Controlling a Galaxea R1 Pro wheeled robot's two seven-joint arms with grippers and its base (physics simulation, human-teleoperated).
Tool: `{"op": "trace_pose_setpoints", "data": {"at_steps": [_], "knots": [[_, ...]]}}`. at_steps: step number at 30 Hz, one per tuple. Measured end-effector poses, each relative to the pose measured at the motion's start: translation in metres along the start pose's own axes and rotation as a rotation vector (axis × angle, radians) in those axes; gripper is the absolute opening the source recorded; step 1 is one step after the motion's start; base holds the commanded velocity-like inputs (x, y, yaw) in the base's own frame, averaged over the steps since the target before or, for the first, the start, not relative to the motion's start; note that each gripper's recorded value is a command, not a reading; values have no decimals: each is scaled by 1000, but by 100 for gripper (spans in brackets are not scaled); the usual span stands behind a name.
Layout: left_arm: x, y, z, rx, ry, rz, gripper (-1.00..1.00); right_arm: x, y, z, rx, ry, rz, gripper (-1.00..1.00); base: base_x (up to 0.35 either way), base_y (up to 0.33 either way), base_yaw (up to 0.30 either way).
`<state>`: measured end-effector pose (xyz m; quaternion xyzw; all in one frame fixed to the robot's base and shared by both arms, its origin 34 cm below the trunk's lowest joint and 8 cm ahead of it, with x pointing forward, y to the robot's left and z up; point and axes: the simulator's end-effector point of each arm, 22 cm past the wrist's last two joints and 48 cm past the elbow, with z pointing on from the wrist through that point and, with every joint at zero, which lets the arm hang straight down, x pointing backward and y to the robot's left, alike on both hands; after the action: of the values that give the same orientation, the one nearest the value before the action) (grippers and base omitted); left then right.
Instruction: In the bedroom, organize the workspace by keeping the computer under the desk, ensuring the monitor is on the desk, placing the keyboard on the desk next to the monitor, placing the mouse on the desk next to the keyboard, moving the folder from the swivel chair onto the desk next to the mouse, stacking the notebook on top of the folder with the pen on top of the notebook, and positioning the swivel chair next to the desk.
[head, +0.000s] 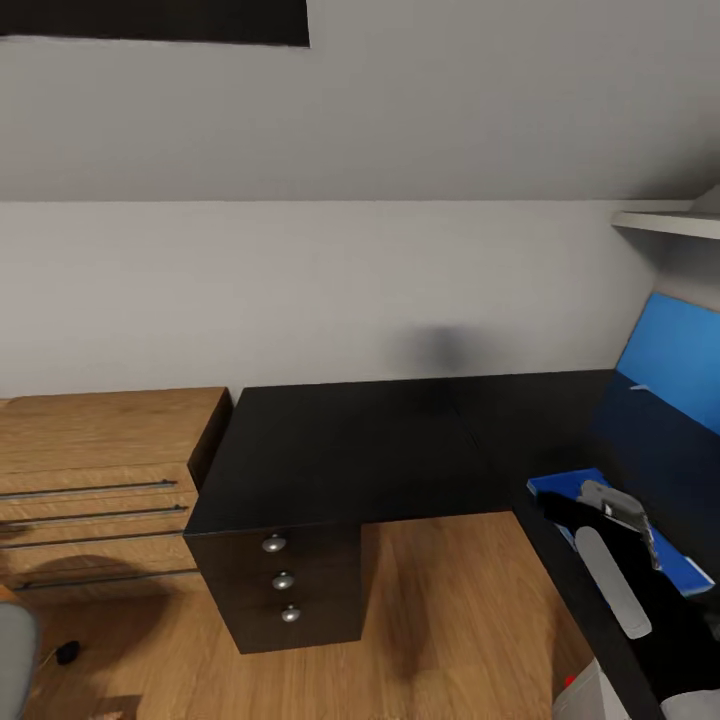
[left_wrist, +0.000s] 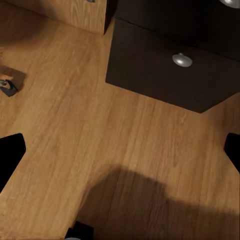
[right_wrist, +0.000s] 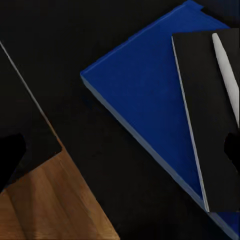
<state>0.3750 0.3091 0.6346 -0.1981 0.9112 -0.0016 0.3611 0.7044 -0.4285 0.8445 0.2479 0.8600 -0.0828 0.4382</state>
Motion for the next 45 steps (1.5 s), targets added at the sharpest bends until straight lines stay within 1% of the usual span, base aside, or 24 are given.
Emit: {"op": "trace_pose_setpoints", "data": {"at_steps": [1, 2, 3, 4, 5, 7, 9, 10, 13, 14, 21, 25, 28, 29, 34, 36, 37, 39, 40, 41, 43, 45], "knots": [[0, 0, 0, 0, 0, 0, 100, 6, 10, -1, -14, 9, 4, 100, -211, 0, 214], [0, 0, 0, -1, 1, 0, 100, 21, 33, -4, -43, 30, 6, 100, -228, 0, 227], [0, 0, 0, -1, 1, 0, 100, 27, 42, -6, -49, 35, -1, 100, -262, 0, 246], [0, 0, 0, -1, 1, 0, 100, 36, 54, -8, -56, 42, -17, 100, -276, 8, 252], [0, 0, 0, -1, 1, 0, 100, 40, 59, -9, -57, 45, -29, 100, -293, 53, 262], [0, 0, 0, -1, 2, 0, 100, 58, 80, -13, -63, 60, -71, 100, -291, 124, 270], [1, 0, 0, -2, 3, 0, 100, 75, 100, -18, -76, 75, -100, 100, -273, 185, 260], [1, 0, 0, -2, 3, 0, 100, 78, 105, -19, -79, 78, -106, 100, -251, 225, 137], [1, 0, 0, -1, 6, 0, 100, 95, 129, -27, -107, 95, -134, 100, -164, 170, 57], [2, -2, 0, 2, 7, -2, 100, 100, 138, -31, -124, 97, -153, 100, -74, 84, 23], [15, -7, -1, -4, 25, -14, 100, 112, 164, -41, -168, 92, -216, 100, -82, 62, 6], [16, -7, 0, -4, 27, -15, 100, 109, 166, -42, -170, 79, -212, 100, -282, 84, 0], [16, -7, 0, -4, 27, -15, 100, 111, 165, -41, -169, 82, -213, 100, -275, 8, 0], [15, -7, -1, -3, 24, -13, 100, 108, 171, -43, -181, 56, -207, 100, -135, 0, 0], [10, -10, -3, 4, 14, -12, 100, 117, 180, -48, -195, 44, -232, 100, -39, 0, 7], [9, -12, -6, 5, 14, -16, 100, 122, 184, -50, -200, 33, -241, 100, -7, 0, 55], [11, -15, -7, 4, 21, -23, 100, 130, 188, -50, -206, 15, -251, 100, -4, 0, 74], [12, -16, -10, 3, 26, -27, 100, 135, 189, -50, -207, 2, -260, 100, -2, 0, 85], [20, -15, -11, -6, 49, -23, 100, 157, 180, -43, -188, 6, -280, 100, -1, 0, 95], [29, -11, -12, -17, 75, -13, 100, 178, 166, -36, -162, 13, -298, 100, -1, 0, 99], [54, -10, -15, -32, 163, 17, 100, 216, 130, -24, -104, 0, -338, 100, 0, 0, 107], [67, -14, -17, -35, 216, 32, 100, 230, 111, -22, -85, -24, -358, 100, 0, 0, 118]]}}
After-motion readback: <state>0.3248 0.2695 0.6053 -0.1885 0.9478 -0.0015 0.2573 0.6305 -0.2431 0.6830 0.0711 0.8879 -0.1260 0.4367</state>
